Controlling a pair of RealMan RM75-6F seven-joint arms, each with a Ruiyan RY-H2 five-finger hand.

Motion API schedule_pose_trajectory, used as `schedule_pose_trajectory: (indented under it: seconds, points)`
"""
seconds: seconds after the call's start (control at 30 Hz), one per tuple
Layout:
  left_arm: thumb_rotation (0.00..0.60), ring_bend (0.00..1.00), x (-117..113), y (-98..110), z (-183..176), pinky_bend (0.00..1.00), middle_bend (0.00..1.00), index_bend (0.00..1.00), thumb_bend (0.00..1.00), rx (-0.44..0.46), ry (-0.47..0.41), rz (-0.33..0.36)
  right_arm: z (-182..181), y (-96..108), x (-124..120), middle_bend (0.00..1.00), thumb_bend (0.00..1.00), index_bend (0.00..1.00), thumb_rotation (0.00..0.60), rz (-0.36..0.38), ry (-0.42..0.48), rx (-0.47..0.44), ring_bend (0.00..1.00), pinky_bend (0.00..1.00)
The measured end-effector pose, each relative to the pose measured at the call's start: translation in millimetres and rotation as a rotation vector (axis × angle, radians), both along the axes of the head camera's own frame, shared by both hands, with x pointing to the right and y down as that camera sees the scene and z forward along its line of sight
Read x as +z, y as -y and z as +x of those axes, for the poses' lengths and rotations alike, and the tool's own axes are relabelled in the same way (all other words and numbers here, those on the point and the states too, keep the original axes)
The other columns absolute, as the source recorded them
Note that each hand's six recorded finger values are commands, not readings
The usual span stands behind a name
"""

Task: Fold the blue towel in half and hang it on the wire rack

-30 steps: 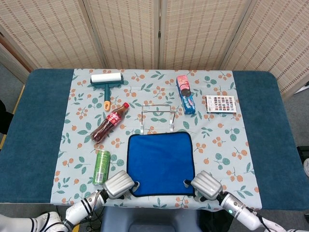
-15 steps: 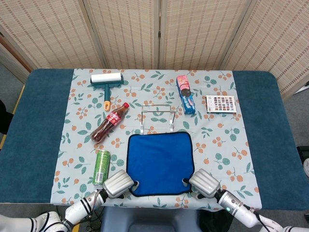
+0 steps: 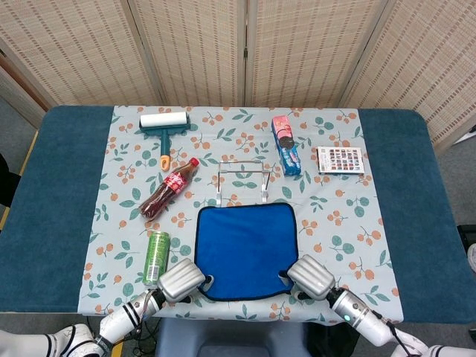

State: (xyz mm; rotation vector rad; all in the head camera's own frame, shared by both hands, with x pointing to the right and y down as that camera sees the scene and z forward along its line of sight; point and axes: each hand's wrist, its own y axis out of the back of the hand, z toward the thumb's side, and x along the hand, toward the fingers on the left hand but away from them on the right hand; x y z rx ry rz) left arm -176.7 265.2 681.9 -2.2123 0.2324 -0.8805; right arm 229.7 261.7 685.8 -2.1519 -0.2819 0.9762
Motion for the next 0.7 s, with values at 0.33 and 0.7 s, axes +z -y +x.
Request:
schedule_pose_trajectory:
  seconds: [0.33, 0.7]
  points:
    - [0.600, 0.92, -11, 17, 5, 1.00, 1.00, 0.60, 0.44, -0.044, -0.049, -0.009, 2, 8, -13, 0.91, 0.41, 0.69, 0.600, 0.031, 0.034, 0.041, 0.88, 1.00]
    - [0.600, 0.92, -6, 40, 0, 1.00, 1.00, 0.59, 0.44, -0.125, -0.035, -0.031, 10, 32, -11, 0.91, 0.41, 0.69, 0.600, 0.042, 0.023, 0.147, 0.88, 1.00]
